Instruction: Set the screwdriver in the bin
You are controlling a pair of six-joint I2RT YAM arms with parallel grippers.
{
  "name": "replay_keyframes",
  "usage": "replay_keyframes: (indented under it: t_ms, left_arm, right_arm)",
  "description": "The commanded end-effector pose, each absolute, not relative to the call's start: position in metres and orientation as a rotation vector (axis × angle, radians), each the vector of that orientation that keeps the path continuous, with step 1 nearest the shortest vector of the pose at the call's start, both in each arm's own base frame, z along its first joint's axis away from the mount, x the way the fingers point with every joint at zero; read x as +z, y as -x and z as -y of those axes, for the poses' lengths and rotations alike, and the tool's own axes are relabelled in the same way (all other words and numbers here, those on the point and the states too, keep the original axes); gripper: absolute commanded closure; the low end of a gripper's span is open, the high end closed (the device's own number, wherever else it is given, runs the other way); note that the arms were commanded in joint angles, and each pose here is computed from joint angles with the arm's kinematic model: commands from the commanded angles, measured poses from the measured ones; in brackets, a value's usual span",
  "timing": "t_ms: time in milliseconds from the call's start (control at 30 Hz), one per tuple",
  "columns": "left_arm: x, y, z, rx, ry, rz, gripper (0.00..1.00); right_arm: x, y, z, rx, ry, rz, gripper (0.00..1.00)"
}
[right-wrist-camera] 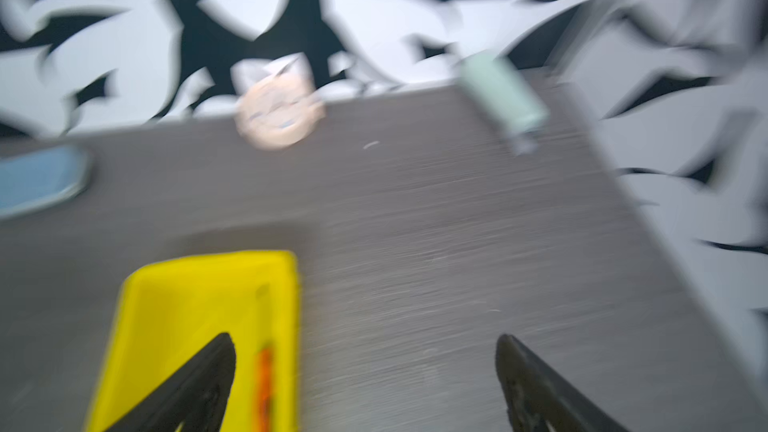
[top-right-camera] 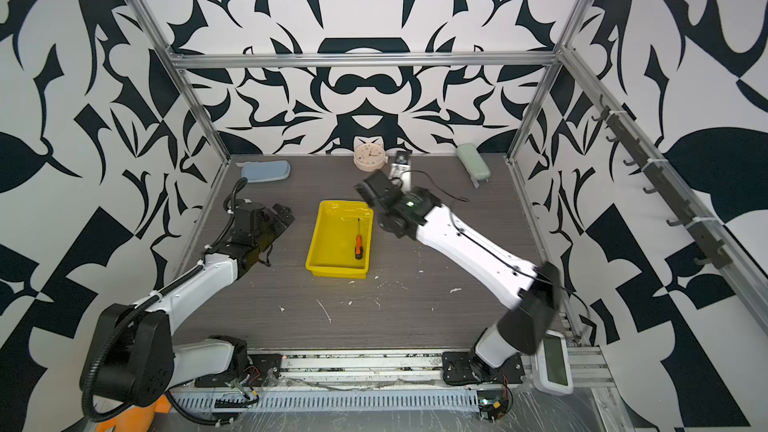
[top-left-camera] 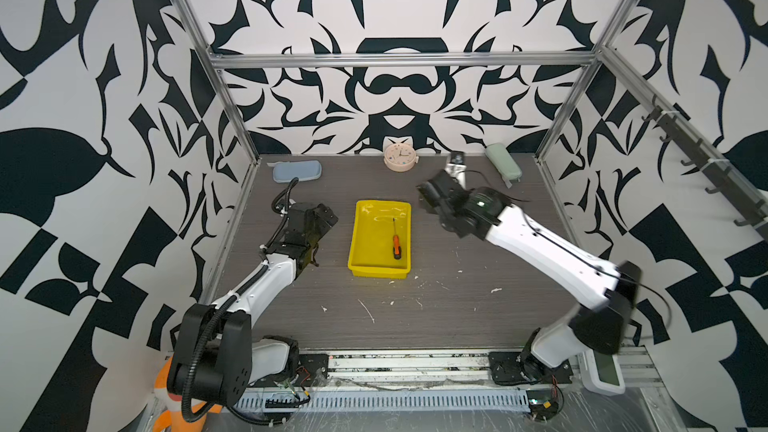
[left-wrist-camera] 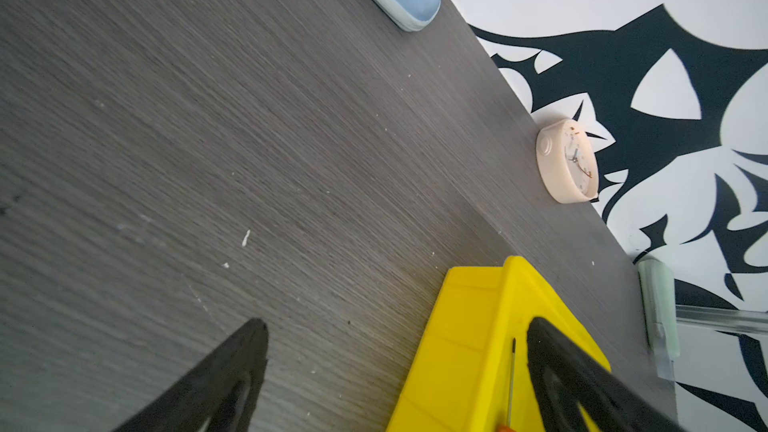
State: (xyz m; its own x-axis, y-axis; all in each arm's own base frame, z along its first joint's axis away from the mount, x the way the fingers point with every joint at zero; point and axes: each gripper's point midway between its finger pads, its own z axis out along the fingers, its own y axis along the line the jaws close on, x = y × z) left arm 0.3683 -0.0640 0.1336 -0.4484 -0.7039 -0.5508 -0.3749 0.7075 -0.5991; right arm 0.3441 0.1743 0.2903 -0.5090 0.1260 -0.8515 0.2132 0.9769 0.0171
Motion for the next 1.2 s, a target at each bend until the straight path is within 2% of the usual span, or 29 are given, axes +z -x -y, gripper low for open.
replay_keyframes:
  t_ms: [0, 67, 133, 233, 300, 500, 800, 1000, 1167]
  left_arm:
    - [0.137, -0.367, 0.060, -0.496, 0.835, -2.071, 0.00]
    - [0.137, -0.367, 0.060, -0.497, 0.840, -2.069, 0.00]
    - [0.136, -0.367, 0.060, -0.495, 0.841, -2.072, 0.00]
    - [0.134, -0.365, 0.057, -0.475, 0.845, -2.074, 0.00]
    - [0.133, -0.363, 0.055, -0.472, 0.849, -2.073, 0.00]
    - [0.136, -0.362, 0.055, -0.481, 0.846, -2.058, 0.00]
    - [0.151, -0.364, 0.060, -0.572, 0.769, -1.932, 0.00]
    - [0.171, -0.357, 0.028, -0.325, 0.678, -1.818, 0.00]
    - [0.187, -0.356, 0.017, -0.155, 0.502, -1.761, 0.00]
  right_arm:
    - [0.289, -0.341, -0.114, -0.417, -0.174, -1.879, 0.00]
    - [0.246, -0.338, -0.097, -0.454, -0.013, -1.776, 0.00]
    - [0.219, -0.330, -0.084, -0.357, 0.055, -1.670, 0.00]
    - [0.184, -0.308, -0.047, -0.184, -0.093, -1.604, 0.00]
    - [0.180, -0.304, -0.029, -0.211, -0.179, -1.636, 0.00]
    - [0.172, -0.313, -0.032, -0.346, 0.080, -1.686, 0.00]
    - [0.125, -0.345, -0.020, -0.245, 0.011, -1.773, 0.00]
    - [0.091, -0.375, -0.023, -0.062, 0.057, -1.816, 0.00]
    - [0.081, -0.384, -0.027, -0.040, 0.103, -1.921, 0.00]
